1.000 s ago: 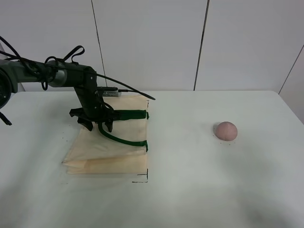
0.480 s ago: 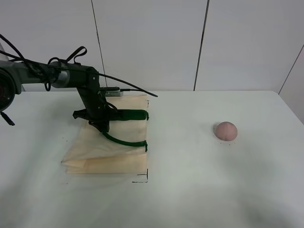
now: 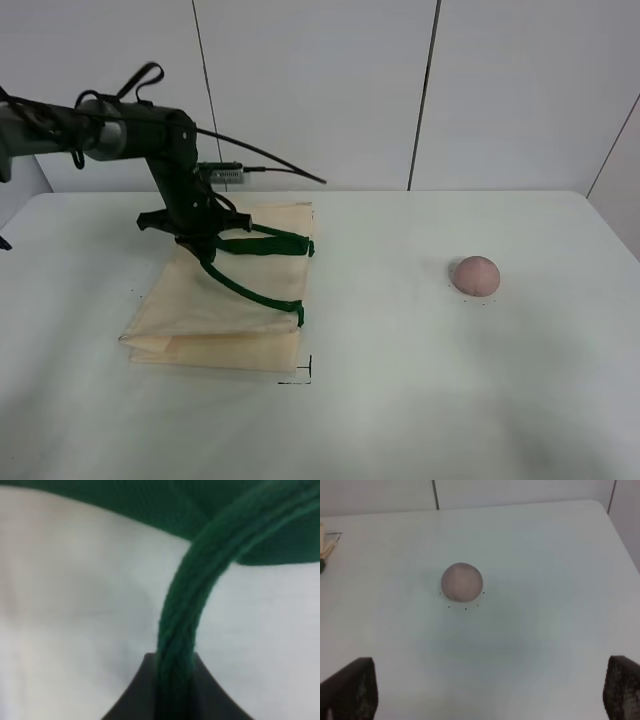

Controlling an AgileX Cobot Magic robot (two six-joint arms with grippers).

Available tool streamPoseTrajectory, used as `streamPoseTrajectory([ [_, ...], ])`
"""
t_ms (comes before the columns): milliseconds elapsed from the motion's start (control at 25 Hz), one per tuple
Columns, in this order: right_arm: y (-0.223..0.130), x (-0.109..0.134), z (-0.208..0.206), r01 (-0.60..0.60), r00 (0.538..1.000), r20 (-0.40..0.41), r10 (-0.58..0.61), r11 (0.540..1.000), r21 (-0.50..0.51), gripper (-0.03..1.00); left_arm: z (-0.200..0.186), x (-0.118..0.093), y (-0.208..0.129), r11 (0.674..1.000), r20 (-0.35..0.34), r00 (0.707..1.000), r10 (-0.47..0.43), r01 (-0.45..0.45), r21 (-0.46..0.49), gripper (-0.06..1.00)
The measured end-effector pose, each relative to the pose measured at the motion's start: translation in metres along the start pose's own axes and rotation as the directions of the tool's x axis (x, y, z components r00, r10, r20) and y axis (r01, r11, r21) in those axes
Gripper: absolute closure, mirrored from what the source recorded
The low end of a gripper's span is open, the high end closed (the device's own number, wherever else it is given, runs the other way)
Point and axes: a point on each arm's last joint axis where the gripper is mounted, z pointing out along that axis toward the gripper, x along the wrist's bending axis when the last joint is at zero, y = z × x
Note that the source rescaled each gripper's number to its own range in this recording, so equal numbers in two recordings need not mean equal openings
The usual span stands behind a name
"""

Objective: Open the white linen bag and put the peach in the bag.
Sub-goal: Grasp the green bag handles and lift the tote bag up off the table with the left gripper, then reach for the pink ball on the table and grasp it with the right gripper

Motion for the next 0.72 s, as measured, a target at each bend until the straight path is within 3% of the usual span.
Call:
streamPoseTrajectory([
  [320, 0.000, 0.000, 0.000, 0.000, 1.000, 0.000, 0.000, 1.000, 0.000, -0.03, -0.117, 0.001, 0.022, 0.991, 0.019, 0.999, 0.047, -0.044, -0.123, 0.94],
  [400, 0.000, 0.000, 0.000, 0.000, 1.000, 0.000, 0.000, 1.000, 0.000, -0.03, -0.139, 0.001, 0.028, 0.979, 0.031, 0.998, 0.063, -0.056, -0.195, 0.94],
  [720, 0.000, 0.000, 0.000, 0.000, 1.000, 0.000, 0.000, 1.000, 0.000, -0.03, -0.200, 0.001, 0.014, 0.948, 0.121, 0.990, 0.073, -0.031, -0.315, 0.94],
])
